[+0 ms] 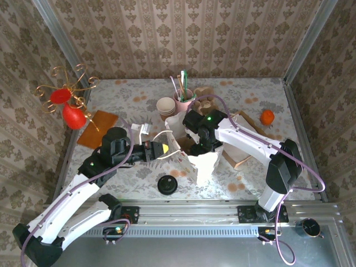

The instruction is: Pack the takeout coffee

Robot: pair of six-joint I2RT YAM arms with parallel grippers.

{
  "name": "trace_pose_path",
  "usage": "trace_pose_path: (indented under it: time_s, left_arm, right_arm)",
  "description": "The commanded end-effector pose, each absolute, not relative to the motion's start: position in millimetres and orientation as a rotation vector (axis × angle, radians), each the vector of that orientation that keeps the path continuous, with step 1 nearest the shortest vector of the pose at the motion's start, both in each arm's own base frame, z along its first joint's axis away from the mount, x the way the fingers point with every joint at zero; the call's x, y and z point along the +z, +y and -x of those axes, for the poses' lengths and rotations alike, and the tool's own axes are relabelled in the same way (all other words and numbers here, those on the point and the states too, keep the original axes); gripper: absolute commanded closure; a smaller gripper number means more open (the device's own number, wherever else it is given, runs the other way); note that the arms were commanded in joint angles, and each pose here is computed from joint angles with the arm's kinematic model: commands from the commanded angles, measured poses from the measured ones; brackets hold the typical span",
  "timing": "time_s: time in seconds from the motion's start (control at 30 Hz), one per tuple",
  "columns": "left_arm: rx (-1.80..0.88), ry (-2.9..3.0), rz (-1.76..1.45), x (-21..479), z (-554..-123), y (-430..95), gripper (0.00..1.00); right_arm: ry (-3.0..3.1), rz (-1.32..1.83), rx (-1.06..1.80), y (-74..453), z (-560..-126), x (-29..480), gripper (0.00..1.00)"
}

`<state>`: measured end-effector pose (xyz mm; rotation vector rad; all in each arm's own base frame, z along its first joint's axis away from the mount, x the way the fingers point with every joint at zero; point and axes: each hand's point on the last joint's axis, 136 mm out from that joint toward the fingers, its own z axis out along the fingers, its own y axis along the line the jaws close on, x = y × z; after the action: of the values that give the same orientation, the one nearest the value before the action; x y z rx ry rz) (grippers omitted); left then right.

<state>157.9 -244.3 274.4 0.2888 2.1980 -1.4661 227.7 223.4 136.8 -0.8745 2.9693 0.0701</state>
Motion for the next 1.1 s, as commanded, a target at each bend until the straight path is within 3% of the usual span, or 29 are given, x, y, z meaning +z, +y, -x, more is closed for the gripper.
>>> trace_pose_path:
  time_s: [0.0,0.63,1.07]
  left_arm:
    - [-1.486,2.180,-0.296,278,-156,-246,1.00]
    - [-1.483,2.183,-0.292,275,-156,-246,1.00]
    - [-1.489,2.189,-0.294,272,-159,-249,1.00]
  right_arm:
    - [3.002,0.858,0.109,227,-226,129,0.35]
    - [3.025,0.862,0.139,230,-225,124,0.35]
    - [3.072,0.867,0.107,231,-226,93,0.35]
